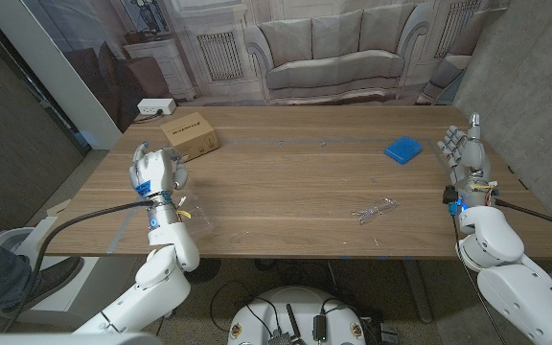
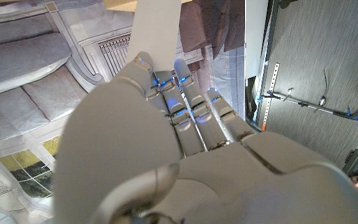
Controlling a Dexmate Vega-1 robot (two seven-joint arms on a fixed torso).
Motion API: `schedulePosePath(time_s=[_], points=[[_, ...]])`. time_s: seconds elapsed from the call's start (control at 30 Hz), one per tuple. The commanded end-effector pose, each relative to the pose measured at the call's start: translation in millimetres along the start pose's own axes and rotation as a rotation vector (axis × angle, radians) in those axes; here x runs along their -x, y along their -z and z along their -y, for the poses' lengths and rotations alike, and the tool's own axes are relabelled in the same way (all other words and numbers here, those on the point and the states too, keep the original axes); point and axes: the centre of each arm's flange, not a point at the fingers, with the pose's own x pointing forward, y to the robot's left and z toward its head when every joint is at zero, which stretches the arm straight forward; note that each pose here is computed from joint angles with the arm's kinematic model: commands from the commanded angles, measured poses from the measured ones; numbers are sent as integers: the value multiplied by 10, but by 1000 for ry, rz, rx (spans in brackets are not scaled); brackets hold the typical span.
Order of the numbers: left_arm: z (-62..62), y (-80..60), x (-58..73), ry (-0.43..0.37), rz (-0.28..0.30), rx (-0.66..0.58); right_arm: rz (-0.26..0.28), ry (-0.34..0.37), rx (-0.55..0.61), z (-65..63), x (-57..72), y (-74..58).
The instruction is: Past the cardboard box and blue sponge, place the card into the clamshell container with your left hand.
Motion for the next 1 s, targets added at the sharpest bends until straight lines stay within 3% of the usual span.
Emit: schedulePosePath(time_s=[0.03,0.47,1.0], points=[[-12,125,168,-14,-24,-35,-4,-3,2,-13,-18,5],[11,217,235,36,-69,-17,-9,-3,9,-29,-10,-17],[116,219,271,124,-94,-50,-12,-4,19,-51,-2,-48]])
